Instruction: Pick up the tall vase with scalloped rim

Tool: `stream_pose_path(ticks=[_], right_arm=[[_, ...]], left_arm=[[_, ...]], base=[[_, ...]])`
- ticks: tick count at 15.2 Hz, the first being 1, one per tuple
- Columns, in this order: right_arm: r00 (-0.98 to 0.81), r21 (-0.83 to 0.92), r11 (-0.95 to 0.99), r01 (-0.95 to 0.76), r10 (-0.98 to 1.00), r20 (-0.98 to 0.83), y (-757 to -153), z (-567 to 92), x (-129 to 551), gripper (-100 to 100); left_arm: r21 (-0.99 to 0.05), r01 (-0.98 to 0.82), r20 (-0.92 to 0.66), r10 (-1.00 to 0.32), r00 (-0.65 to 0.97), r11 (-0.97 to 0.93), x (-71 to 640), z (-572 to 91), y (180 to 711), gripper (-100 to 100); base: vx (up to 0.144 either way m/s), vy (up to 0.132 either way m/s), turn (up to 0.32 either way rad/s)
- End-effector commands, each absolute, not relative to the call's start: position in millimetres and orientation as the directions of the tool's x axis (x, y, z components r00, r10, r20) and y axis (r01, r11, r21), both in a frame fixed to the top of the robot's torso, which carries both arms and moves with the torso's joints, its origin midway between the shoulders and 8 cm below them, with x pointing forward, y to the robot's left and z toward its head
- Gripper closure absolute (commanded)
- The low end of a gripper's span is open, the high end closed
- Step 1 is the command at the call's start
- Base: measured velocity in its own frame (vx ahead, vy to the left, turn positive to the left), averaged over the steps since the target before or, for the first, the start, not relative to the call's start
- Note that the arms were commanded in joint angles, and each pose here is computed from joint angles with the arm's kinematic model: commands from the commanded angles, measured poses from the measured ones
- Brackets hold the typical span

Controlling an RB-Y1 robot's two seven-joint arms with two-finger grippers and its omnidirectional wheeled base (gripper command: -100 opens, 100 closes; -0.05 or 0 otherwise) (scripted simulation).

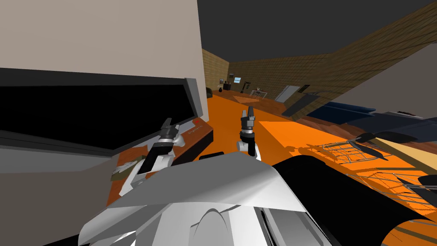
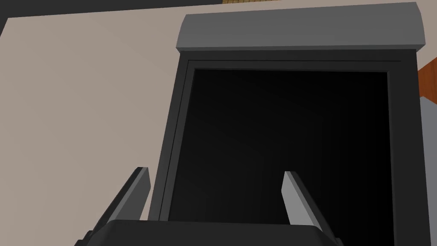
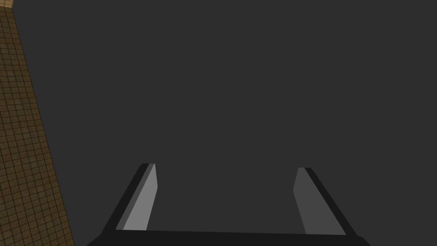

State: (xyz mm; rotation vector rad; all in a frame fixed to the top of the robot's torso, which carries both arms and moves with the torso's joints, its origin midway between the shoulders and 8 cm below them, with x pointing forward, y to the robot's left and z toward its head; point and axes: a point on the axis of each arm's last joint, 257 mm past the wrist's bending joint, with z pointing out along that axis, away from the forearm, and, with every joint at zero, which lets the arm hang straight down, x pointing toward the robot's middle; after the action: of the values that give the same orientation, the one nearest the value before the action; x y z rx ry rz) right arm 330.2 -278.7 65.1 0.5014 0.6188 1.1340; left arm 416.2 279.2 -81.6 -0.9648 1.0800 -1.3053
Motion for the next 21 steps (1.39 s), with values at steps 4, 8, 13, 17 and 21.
stream_pose_path(ticks=[4, 8, 13, 17, 21], right_arm=[[0.291, 0.654, 0.347, -0.673, 0.936, -0.197, -279, 65, 330, 0], [0.291, 0.654, 0.347, -0.673, 0.936, -0.197, -279, 65, 330, 0], [0.291, 0.654, 0.347, -0.673, 0.936, -0.197, -279, 65, 330, 0], [0.291, 0.654, 0.347, -0.673, 0.936, -0.197, -279, 65, 330, 0], [0.291, 0.654, 0.347, -0.673, 0.936, -0.197, -279, 65, 330, 0]], left_arm=[[-0.987, 0.16, -0.028, -0.999, -0.028, 0.023, 424, -100, 289, -100], [-0.996, 0.082, 0.022, -1.0, -0.019, -0.024, 429, -116, 300, -100], [-0.999, 0.002, 0.05, -0.999, 0.002, -0.05, 431, -135, 309, -100], [-0.991, -0.07, 0.108, -0.994, 0.025, -0.11, 433, -150, 319, -100], [-0.98, -0.139, 0.136, -0.989, 0.054, -0.143, 433, -166, 327, -100]], base=[[0.014, 0.01, -0.007], [0.015, 0.012, -0.008], [0.015, 0.011, -0.007], [0.017, 0.013, -0.008], [0.015, 0.014, -0.009]])
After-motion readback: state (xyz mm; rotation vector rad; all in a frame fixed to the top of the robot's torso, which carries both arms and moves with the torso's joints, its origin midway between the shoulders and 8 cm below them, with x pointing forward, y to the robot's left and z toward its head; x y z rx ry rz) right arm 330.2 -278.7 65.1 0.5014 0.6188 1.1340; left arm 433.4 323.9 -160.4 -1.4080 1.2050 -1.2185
